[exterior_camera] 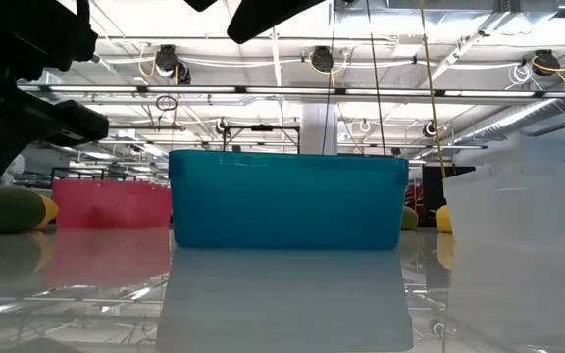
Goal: Sort produce into baskets
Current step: Put the garlic into the pink bin
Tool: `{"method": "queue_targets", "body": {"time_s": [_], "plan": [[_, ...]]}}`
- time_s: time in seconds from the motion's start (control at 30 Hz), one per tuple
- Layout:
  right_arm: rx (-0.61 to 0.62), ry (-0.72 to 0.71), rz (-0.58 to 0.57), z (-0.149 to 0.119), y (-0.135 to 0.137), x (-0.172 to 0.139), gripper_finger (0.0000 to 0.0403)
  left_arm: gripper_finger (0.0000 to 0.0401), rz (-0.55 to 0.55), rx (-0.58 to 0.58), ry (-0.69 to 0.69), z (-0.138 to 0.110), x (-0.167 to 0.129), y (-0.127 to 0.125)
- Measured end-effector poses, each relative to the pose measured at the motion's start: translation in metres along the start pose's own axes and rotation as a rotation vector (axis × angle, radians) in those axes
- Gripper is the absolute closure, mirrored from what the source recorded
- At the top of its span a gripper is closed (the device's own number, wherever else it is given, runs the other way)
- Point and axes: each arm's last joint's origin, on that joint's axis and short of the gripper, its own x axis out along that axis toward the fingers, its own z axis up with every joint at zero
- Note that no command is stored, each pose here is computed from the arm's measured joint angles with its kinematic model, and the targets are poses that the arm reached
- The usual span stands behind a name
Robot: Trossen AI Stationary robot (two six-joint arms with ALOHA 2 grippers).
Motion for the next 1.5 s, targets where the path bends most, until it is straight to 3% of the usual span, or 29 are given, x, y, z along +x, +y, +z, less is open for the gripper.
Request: {"method": "queue_targets", "body": {"time_s": [0.27,0.47,0.57,0.8,0.97,1.27,1.5], "plan": [[-0.001,0.001,-0.001,0.000,0.000,0.000,0.0147,0.0259,0.012,-0.037,0.036,-0.005,-0.007,0.009],[-0.002,0.002,-0.002,0.000,0.000,0.000,0.0147,0.0262,0.087,-0.103,-0.009,-0.019,-0.048,0.026],[-0.001,-0.002,-0.008,0.000,0.000,0.000,0.0147,0.0262,0.200,-0.151,-0.086,-0.032,-0.079,0.039],[0.013,-0.027,-0.042,0.001,-0.001,0.000,0.0147,0.0262,0.584,-0.345,-0.205,-0.080,-0.142,0.075],[0.039,-0.063,-0.103,0.003,-0.005,0.001,0.0147,0.0262,0.671,-0.514,-0.184,-0.113,-0.163,0.106],[0.094,-0.065,-0.120,0.008,-0.013,0.008,0.0147,0.0263,0.601,-0.878,-0.080,-0.149,-0.160,0.177],[-0.011,-0.037,-0.148,0.006,-0.016,0.009,0.0147,0.0262,0.551,-1.059,0.028,-0.164,-0.147,0.210]]}}
